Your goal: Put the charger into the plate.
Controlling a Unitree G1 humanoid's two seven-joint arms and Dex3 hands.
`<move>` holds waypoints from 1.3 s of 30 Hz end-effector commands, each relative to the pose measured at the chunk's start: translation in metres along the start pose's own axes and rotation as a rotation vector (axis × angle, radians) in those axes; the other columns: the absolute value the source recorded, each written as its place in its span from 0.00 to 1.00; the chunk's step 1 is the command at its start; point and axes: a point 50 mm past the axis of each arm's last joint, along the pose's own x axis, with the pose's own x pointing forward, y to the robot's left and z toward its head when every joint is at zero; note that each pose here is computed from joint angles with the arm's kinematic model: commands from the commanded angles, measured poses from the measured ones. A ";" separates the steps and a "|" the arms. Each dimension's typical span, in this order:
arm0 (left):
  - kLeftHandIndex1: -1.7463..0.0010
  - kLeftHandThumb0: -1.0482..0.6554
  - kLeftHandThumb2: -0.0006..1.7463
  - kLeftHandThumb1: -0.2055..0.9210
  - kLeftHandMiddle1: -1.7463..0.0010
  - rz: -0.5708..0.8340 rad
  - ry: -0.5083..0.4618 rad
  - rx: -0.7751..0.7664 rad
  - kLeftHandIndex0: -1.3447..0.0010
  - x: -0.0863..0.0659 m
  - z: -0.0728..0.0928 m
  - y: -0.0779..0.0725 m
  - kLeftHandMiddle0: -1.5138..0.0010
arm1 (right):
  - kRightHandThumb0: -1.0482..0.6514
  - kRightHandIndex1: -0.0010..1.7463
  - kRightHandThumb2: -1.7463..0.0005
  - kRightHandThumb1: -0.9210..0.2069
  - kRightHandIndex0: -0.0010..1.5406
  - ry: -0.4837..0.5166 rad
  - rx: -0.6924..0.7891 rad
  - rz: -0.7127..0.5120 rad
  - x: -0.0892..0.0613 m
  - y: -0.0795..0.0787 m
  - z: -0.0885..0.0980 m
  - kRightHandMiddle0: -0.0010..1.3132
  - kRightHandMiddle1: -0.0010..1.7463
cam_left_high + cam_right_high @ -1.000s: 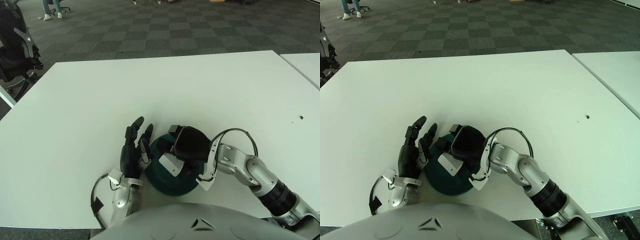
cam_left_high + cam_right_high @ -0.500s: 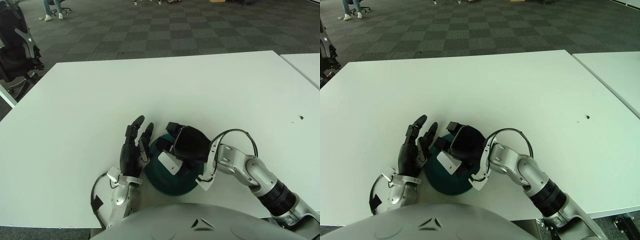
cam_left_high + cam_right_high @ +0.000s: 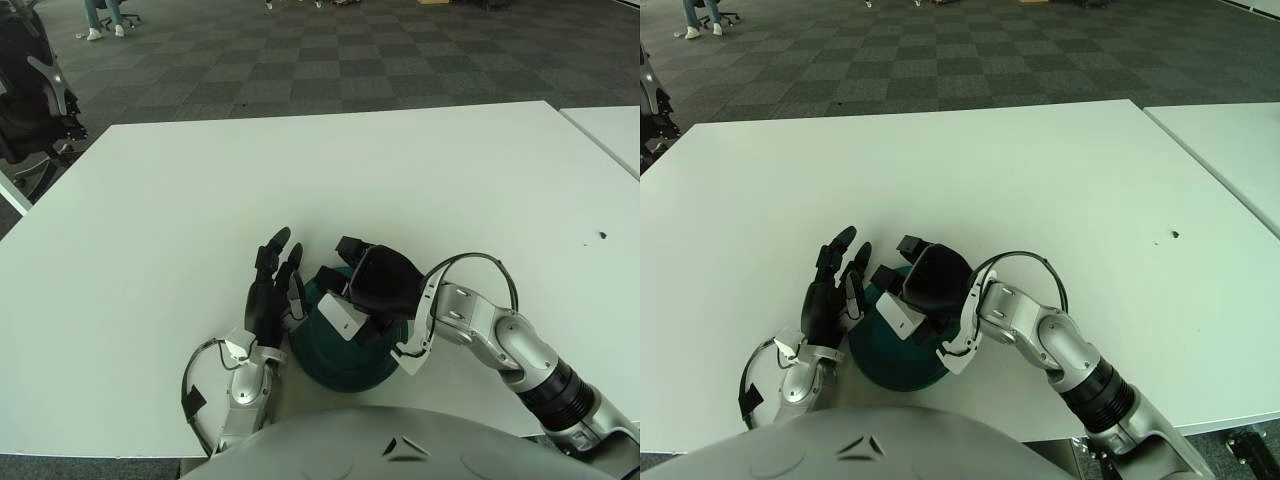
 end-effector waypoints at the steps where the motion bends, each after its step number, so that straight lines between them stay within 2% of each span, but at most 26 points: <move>1: 0.77 0.11 0.55 1.00 1.00 0.016 -0.056 -0.039 1.00 0.007 0.008 -0.020 0.89 | 0.00 0.49 0.43 0.00 0.07 0.017 0.020 -0.012 -0.003 -0.002 0.001 0.01 0.48; 3: 0.78 0.11 0.56 1.00 1.00 0.018 -0.062 -0.030 1.00 0.007 0.008 -0.020 0.90 | 0.00 0.37 0.43 0.00 0.09 0.019 0.020 -0.011 -0.004 -0.002 0.002 0.00 0.37; 4: 0.78 0.11 0.56 1.00 1.00 0.019 -0.066 -0.024 1.00 0.007 0.008 -0.020 0.91 | 0.00 0.36 0.43 0.00 0.09 0.021 0.016 -0.012 -0.005 -0.001 0.003 0.00 0.35; 6: 0.81 0.12 0.57 1.00 1.00 0.024 -0.077 -0.009 1.00 0.008 0.009 -0.027 0.92 | 0.00 0.25 0.43 0.00 0.11 0.027 -0.004 -0.020 -0.005 -0.001 0.003 0.00 0.27; 9: 0.83 0.12 0.58 1.00 1.00 0.034 -0.084 0.007 1.00 0.007 0.009 -0.028 0.94 | 0.00 0.13 0.43 0.00 0.12 0.037 -0.021 -0.024 -0.006 -0.001 0.003 0.00 0.22; 12: 0.86 0.11 0.59 1.00 1.00 0.040 -0.081 0.008 1.00 0.005 0.010 -0.029 0.94 | 0.00 0.07 0.43 0.00 0.10 0.043 -0.026 -0.021 -0.007 -0.001 0.003 0.00 0.18; 16: 0.89 0.11 0.60 1.00 1.00 0.042 -0.070 -0.030 1.00 0.003 0.008 -0.031 0.95 | 0.00 0.03 0.41 0.00 0.08 0.025 -0.013 -0.007 -0.007 -0.003 0.003 0.00 0.14; 20: 0.90 0.11 0.60 1.00 1.00 0.034 -0.060 -0.067 1.00 0.002 0.008 -0.033 0.95 | 0.00 0.02 0.40 0.00 0.07 0.016 -0.001 0.008 -0.007 -0.012 0.002 0.00 0.11; 28: 0.95 0.10 0.60 1.00 1.00 0.029 -0.025 -0.111 1.00 0.003 0.006 -0.037 0.96 | 0.00 0.00 0.40 0.00 0.05 0.050 0.070 0.016 -0.008 -0.013 0.004 0.00 0.07; 39: 0.98 0.11 0.61 1.00 0.99 0.071 -0.017 -0.069 0.99 0.003 0.010 -0.031 0.97 | 0.00 0.00 0.43 0.00 0.02 0.049 0.082 0.031 -0.012 -0.017 0.007 0.00 0.02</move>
